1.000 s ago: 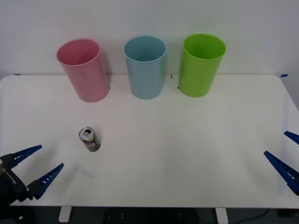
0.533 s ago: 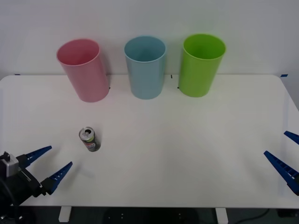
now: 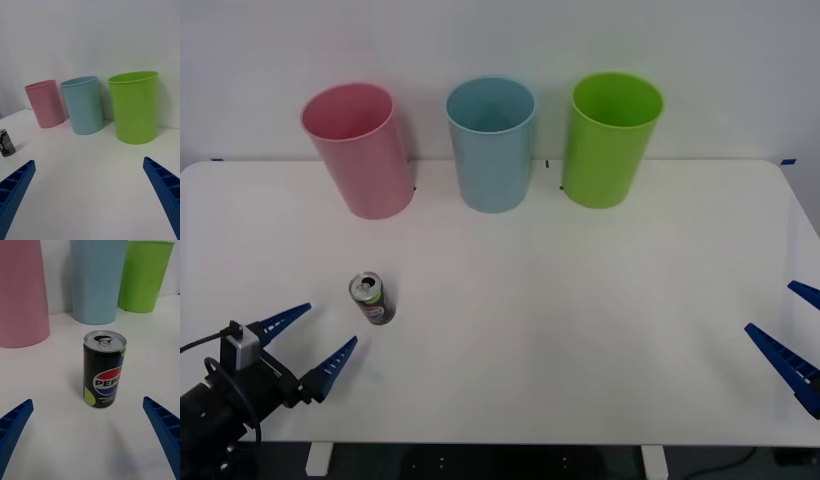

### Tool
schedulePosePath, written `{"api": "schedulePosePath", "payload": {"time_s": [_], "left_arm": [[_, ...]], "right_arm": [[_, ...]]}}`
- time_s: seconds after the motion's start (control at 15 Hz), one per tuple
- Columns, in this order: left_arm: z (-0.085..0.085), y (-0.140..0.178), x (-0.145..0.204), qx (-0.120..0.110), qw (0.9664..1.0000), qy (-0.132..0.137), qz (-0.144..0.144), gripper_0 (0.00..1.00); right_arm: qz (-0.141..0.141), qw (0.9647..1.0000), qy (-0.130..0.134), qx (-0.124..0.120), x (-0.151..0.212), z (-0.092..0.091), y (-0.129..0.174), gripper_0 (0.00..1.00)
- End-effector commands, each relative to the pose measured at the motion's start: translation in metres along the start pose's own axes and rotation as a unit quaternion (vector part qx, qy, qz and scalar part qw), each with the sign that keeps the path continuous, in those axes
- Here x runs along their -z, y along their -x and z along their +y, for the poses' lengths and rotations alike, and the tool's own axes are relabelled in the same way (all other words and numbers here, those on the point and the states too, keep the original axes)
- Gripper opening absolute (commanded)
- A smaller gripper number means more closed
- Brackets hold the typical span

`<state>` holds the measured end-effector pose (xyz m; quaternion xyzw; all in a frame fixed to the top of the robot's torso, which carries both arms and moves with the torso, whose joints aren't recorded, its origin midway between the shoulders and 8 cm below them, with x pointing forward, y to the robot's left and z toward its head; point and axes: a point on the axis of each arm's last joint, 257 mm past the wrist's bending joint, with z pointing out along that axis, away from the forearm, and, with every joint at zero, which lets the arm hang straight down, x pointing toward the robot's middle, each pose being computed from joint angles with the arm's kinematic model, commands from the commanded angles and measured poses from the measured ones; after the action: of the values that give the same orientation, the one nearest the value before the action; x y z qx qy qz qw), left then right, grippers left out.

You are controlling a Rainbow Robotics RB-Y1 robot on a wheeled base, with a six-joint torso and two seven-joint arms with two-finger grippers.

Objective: Grasp the object on the table and drop it into the matching bin: aluminum can to the light blue bin, PET bottle to the pink bin.

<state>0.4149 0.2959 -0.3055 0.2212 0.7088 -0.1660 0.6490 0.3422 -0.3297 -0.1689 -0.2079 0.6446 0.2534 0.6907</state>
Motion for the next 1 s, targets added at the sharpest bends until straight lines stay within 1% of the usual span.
{"api": "schedulePosePath", "payload": {"time_s": [0.07,0.33,0.8,1.0], "left_arm": [[-0.006,0.000,-0.015,0.007,0.9999,0.003,-0.006,1.00],[-0.012,-0.002,-0.034,0.004,0.9999,0.006,-0.007,1.00],[-0.015,-0.005,-0.065,0.014,0.9998,-0.003,-0.011,1.00],[-0.015,-0.002,-0.079,0.013,0.9998,-0.008,-0.014,1.00]], "right_arm": [[0.000,1.0000,0.000,0.000,0.000,0.000,0.000,1.00],[0.000,1.0000,0.000,0.000,0.000,0.000,0.000,1.00],[0.000,1.0000,0.000,0.000,0.000,0.000,0.000,1.00],[0.000,1.0000,0.000,0.000,0.000,0.000,0.000,1.00]]}}
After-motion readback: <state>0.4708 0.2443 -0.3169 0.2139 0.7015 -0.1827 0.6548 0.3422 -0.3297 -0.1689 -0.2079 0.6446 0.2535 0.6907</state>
